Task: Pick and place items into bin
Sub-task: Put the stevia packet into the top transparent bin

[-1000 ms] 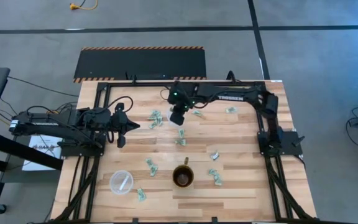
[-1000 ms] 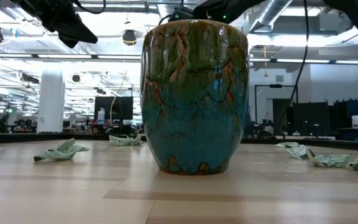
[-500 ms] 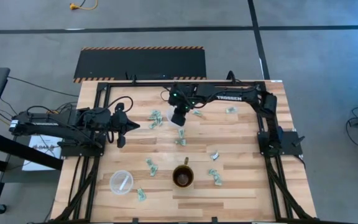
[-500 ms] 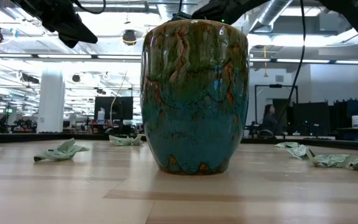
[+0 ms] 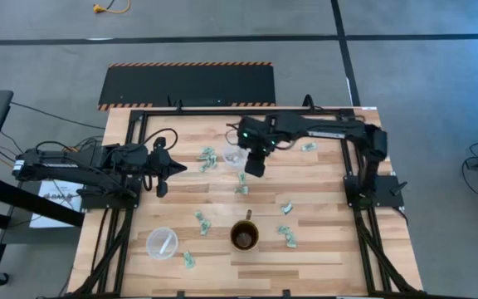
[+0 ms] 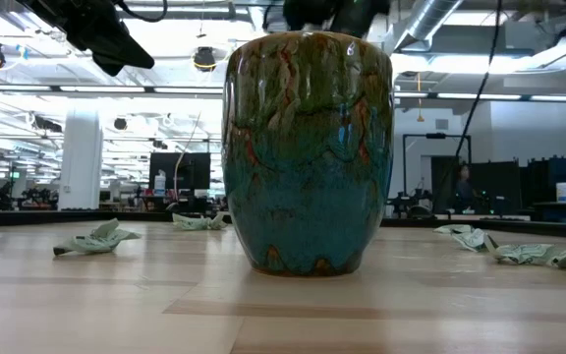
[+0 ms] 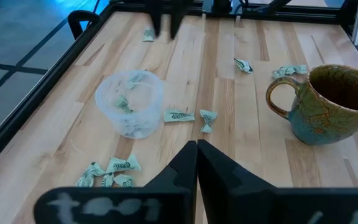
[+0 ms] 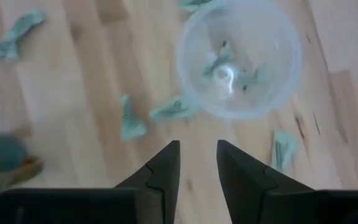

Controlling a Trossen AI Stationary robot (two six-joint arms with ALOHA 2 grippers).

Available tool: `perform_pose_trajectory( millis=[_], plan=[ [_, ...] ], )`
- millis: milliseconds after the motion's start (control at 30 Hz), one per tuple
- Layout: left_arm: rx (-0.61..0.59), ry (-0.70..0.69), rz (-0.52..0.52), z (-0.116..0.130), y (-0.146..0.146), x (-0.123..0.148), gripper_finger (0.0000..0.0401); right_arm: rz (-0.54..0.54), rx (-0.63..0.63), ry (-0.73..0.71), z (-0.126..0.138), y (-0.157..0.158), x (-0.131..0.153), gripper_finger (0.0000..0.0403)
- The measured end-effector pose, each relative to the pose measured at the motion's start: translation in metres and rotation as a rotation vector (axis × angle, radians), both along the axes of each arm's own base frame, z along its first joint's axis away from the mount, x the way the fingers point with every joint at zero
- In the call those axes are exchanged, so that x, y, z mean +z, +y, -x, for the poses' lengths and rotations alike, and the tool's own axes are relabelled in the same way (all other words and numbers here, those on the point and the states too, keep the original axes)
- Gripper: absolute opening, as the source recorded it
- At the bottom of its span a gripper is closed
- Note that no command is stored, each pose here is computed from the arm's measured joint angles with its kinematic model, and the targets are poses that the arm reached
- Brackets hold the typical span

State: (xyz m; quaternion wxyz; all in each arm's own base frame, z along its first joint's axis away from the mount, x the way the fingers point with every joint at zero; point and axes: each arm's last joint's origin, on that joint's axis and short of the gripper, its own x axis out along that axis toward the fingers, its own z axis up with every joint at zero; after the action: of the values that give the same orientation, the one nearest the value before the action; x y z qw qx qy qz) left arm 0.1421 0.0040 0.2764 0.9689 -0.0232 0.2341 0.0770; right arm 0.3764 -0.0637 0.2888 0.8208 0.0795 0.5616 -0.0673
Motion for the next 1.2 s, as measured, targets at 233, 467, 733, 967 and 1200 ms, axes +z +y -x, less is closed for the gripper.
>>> perform_pose_trajectory(
  millis=[233, 467, 733, 967, 1200],
  plan=[
    [0.0, 0.0, 0.0, 0.0, 0.0, 0.0, 0.0, 0.075, -0.049, 0.008, 0.037, 0.054, 0.024, 0.01],
    [0.0, 0.0, 0.0, 0.0, 0.0, 0.0, 0.0, 0.038, -0.236, 0.002, 0.085, 0.076, -0.002, 0.01],
    [0.0, 0.0, 0.0, 0.0, 0.0, 0.0, 0.0, -0.053, -0.363, 0.06, 0.122, 0.097, -0.037, 0.01],
    [0.0, 0.0, 0.0, 0.0, 0.0, 0.0, 0.0, -0.135, -0.284, 0.082, 0.129, 0.117, -0.061, 0.0109],
    [0.0, 0.001, 0.0, 0.0, 0.0, 0.0, 0.0, -0.142, -0.27, 0.071, 0.133, 0.121, -0.079, 0.0163]
  ],
)
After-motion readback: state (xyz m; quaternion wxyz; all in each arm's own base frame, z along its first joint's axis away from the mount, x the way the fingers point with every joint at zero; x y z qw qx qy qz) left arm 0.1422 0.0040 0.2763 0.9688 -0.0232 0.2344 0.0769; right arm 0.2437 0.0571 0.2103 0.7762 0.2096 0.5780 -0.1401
